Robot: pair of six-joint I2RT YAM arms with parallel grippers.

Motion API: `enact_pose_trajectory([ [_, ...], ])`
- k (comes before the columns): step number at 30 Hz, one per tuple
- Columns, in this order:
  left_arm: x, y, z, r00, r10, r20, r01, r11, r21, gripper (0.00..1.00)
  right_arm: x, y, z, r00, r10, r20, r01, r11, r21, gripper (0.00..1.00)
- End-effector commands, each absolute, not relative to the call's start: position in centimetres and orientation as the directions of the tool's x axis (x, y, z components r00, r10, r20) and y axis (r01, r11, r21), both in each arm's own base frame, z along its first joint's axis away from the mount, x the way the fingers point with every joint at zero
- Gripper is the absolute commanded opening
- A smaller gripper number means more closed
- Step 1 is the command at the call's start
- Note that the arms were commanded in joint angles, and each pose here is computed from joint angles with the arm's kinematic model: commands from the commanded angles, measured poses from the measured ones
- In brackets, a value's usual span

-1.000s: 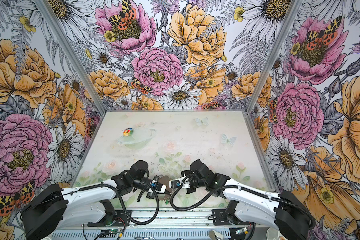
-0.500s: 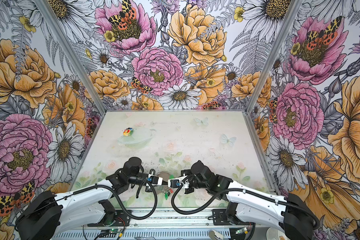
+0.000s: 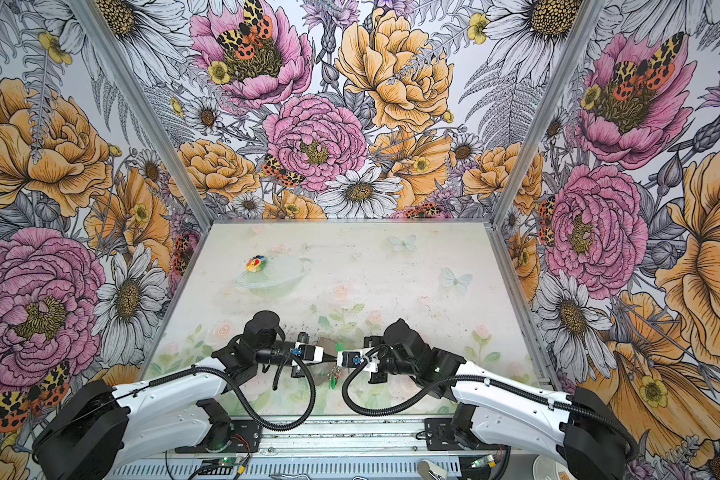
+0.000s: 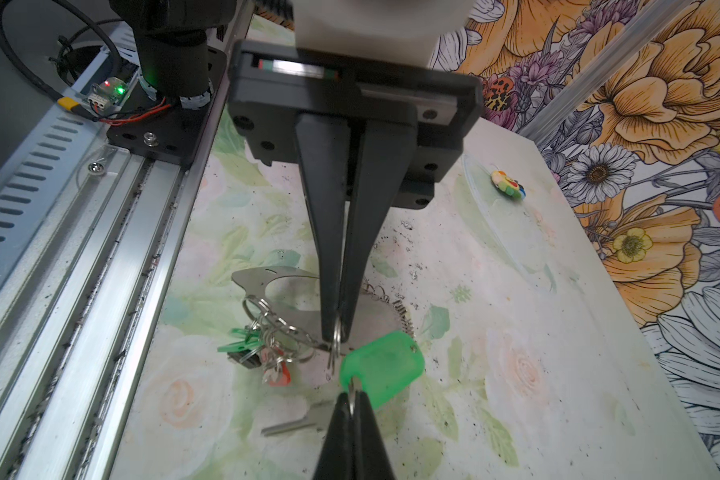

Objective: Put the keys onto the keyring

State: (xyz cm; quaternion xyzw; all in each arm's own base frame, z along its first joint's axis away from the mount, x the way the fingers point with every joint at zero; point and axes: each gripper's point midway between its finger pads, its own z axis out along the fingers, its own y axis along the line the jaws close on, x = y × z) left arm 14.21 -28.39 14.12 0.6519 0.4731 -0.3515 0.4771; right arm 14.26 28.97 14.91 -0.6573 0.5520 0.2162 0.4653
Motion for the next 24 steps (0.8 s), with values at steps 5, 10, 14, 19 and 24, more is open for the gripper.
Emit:
enact_pose_trajectory([
  [5, 13.5, -28.5, 14.4, 0.308, 0.257, -0.916, 0.95, -0.126, 0.284, 0.0, 13.8, 29.3, 15.3, 0.293, -0.499, -0.816, -0.935, 0.027, -0.353, 0.0],
  [10, 13.3, -28.7, 14.1, 0.288, 0.256, -0.923, 0.955, -0.142, 0.259, 0.0, 13.8, 29.5, 15.9, 0.31, -0.484, -0.818, -0.931, 0.02, -0.365, 0.0],
  [14, 13.3, -28.8, 14.0, 0.276, 0.261, -0.925, 0.958, -0.146, 0.245, 0.0, 13.1, 29.6, 15.9, 0.314, -0.468, -0.826, -0.936, -0.007, -0.352, 0.0],
  [19, 13.3, -28.8, 14.1, 0.273, 0.26, -0.926, 0.96, -0.143, 0.242, 0.0, 12.8, 29.4, 15.6, 0.32, -0.467, -0.825, -0.936, -0.021, -0.351, 0.0],
  [24, 13.2, -28.7, 14.4, 0.275, 0.253, -0.928, 0.959, -0.14, 0.246, 0.0, 13.2, 29.3, 14.5, 0.324, -0.507, -0.798, -0.93, -0.015, -0.368, 0.0],
])
